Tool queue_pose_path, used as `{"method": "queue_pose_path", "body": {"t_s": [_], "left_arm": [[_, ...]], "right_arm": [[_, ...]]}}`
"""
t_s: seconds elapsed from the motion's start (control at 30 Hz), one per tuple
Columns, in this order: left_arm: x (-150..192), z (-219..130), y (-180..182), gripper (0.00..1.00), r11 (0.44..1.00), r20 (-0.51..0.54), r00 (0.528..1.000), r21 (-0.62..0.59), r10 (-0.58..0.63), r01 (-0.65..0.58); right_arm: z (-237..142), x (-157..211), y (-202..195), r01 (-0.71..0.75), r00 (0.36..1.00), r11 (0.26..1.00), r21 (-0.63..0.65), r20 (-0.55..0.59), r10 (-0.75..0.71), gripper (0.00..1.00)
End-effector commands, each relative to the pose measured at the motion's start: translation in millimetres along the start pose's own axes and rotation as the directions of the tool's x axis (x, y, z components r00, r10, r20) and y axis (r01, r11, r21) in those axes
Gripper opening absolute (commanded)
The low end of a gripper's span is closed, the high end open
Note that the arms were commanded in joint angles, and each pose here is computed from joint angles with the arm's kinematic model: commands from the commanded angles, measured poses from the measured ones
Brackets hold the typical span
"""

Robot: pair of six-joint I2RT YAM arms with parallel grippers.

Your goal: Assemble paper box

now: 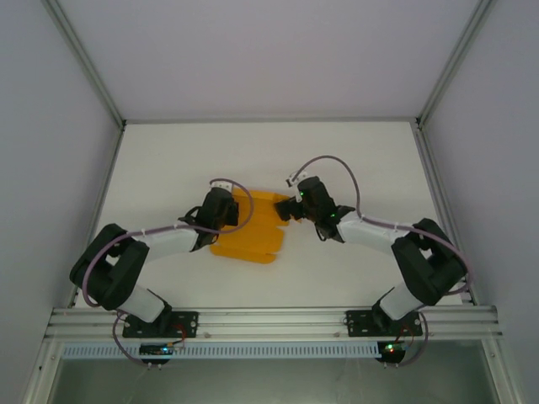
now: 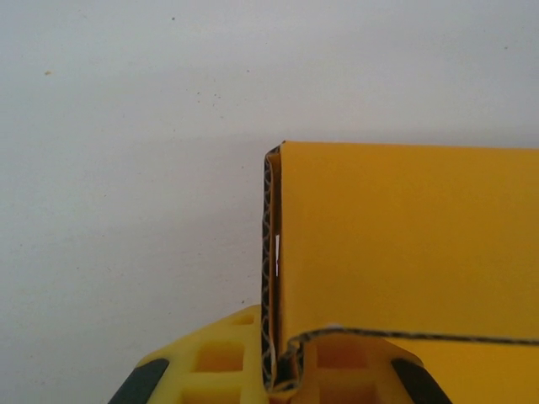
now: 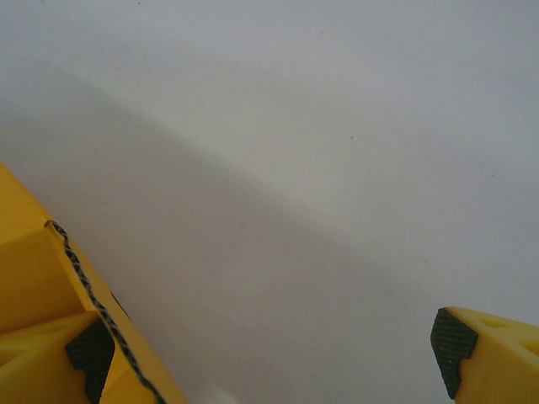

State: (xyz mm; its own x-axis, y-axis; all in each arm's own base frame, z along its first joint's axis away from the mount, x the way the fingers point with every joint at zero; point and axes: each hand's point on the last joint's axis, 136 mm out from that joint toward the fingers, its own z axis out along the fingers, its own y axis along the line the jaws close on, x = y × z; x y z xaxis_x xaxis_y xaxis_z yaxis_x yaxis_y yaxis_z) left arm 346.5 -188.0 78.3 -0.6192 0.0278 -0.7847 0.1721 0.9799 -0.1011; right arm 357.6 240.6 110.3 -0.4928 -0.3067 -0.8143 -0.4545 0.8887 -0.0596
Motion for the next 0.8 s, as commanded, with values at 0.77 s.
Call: {"method": "queue_pose_path", "body": {"t_s": [0.77], "left_arm": [[-17.6,-1.9,-0.3,0.00,0.988,0.005,0.993,-0.101,-0.116,0.116]], "right_arm": [[-25.1,16.6,-27.5,-0.232,0.973,0.932,0.279,0.078,0.219,0.99]]}}
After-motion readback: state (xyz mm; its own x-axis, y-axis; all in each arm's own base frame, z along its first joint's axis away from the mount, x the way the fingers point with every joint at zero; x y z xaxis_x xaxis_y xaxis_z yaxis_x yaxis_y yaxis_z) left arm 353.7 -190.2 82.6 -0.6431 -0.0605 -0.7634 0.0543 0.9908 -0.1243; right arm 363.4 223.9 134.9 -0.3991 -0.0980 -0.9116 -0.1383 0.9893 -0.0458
